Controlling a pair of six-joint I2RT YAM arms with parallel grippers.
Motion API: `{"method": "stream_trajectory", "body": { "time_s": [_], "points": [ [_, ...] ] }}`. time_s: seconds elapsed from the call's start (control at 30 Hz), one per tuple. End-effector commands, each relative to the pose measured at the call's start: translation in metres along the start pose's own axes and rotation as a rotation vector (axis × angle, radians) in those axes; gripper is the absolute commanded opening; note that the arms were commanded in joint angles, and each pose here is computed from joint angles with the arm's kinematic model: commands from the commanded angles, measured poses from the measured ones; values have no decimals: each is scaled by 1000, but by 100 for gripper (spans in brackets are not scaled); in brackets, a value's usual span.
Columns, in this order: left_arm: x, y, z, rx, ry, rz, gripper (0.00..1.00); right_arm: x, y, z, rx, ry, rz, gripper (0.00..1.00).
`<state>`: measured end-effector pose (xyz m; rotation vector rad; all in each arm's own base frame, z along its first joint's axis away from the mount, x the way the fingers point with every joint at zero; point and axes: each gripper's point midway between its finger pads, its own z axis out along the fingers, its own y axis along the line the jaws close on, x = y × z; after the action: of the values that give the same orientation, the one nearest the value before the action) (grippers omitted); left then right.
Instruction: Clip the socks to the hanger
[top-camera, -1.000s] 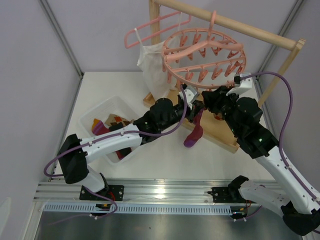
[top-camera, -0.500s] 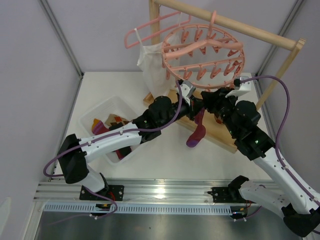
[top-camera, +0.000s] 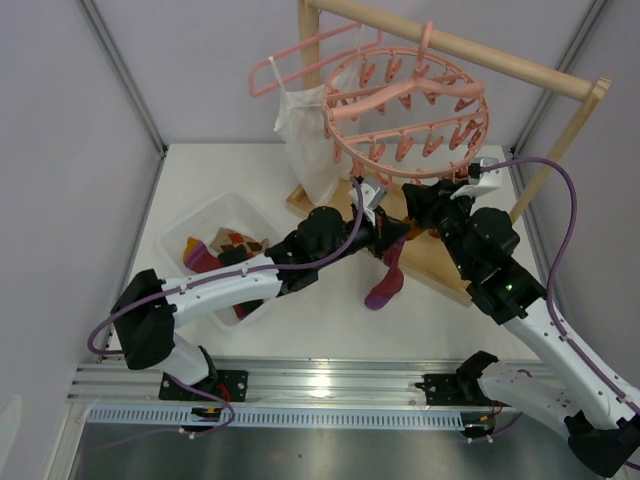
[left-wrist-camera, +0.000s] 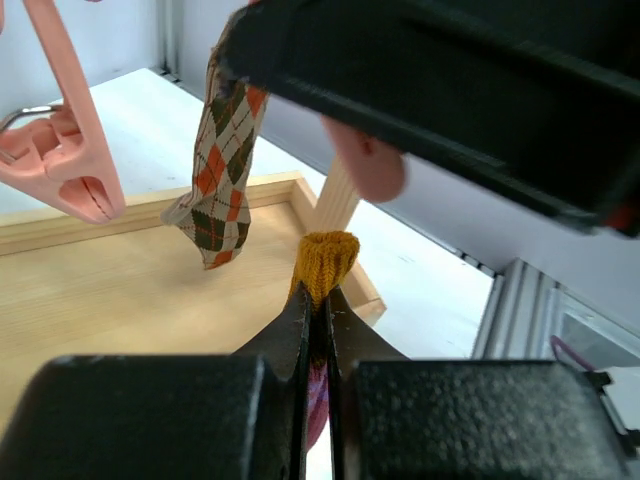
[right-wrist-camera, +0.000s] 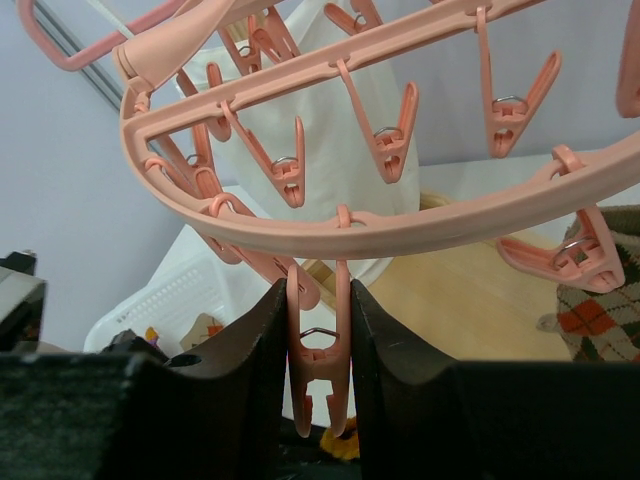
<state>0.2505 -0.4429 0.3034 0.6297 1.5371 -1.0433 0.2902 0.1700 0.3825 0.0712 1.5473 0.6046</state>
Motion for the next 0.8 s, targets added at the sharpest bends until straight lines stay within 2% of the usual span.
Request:
{"method": "stream_trajectory", "body": {
  "time_s": [0.0,0.37,0.6,0.77],
  "points": [
    [-49,-29,-18,92,-119,-60,1,-14,6,1,-27,-75,5,0],
    [-61,-42,-30,141,-129,-84,1,-5,6,5,-36,-73,5,0],
    [-55,-29,-15,56,-84,-139,1,-7,9,3,-57,-73,17,0],
    [-65,-16,-12,-27,-108,-198,1,-3,10,2,-65,-60,19,0]
  ]
}}
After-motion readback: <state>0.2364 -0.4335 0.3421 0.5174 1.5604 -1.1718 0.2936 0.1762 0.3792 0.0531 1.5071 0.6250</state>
